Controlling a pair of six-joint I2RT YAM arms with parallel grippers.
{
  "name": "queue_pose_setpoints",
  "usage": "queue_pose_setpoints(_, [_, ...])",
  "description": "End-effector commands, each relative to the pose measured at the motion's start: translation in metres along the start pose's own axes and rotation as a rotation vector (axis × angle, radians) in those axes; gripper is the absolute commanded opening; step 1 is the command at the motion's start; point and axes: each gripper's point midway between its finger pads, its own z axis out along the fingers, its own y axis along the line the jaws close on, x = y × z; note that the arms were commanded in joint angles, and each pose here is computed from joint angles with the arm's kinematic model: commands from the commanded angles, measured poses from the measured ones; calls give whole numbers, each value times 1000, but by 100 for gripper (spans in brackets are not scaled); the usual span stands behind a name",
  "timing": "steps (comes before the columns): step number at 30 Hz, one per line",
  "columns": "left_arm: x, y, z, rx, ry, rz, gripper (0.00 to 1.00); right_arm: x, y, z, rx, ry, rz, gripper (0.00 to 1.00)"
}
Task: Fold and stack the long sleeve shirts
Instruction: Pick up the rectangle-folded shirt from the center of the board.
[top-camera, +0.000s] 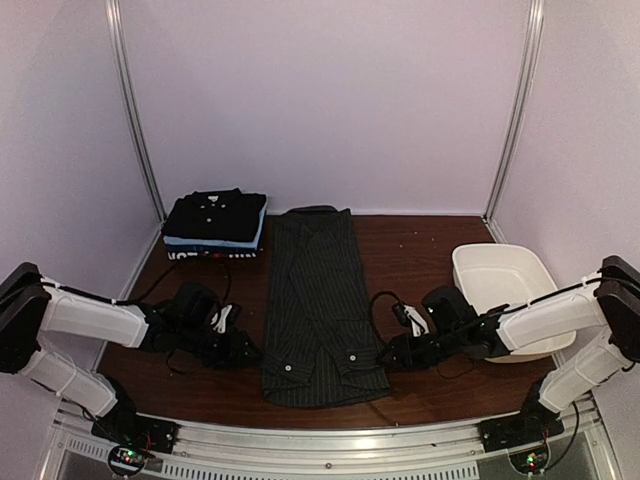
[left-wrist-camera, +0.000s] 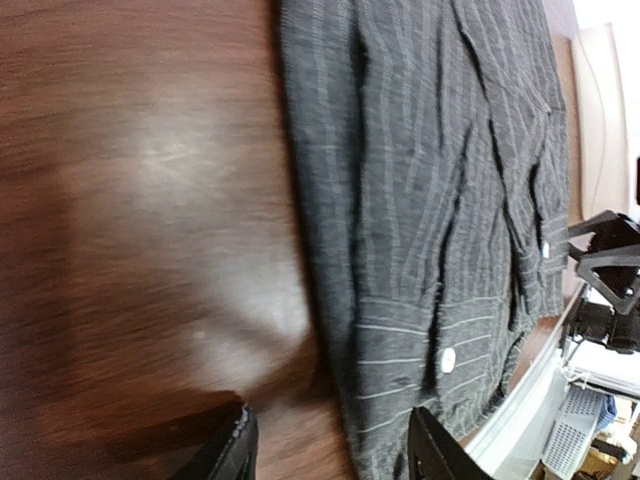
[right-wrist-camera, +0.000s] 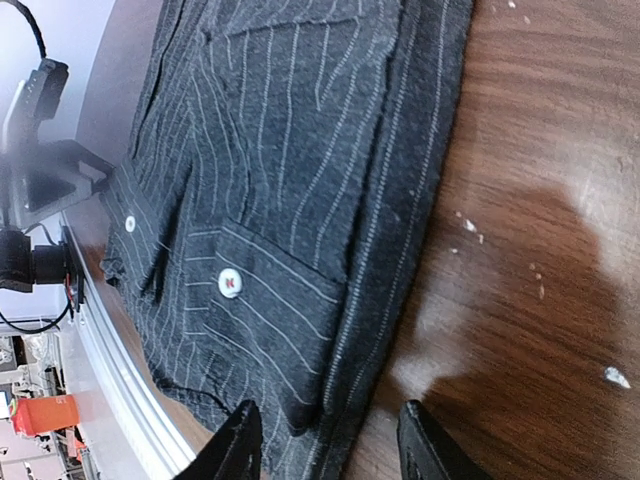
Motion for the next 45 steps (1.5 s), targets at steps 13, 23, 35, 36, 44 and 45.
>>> queue_pose_setpoints(13, [31,-8,26,-17,129,-12,45,20,-4,13,-38,4,59,40])
queue_pose_setpoints(23, [46,-11,29,-7,179,-23,34,25,2,20,-66,13,80,25])
queue_pose_setpoints(35, [71,-17,9,43,229,-39,0,48,28,14,-151,41,119,0])
queue_pose_setpoints(36, [73,-17,6,41,231,-39,0,49,31,12,-160,41,123,0])
queue_pose_setpoints(44, [70,-38,-9,112,231,7,0,29,58,-4,-216,-21,118,0])
queue_pose_setpoints(45, [66,-45,-10,128,224,14,0,24,64,-6,-231,-32,113,0])
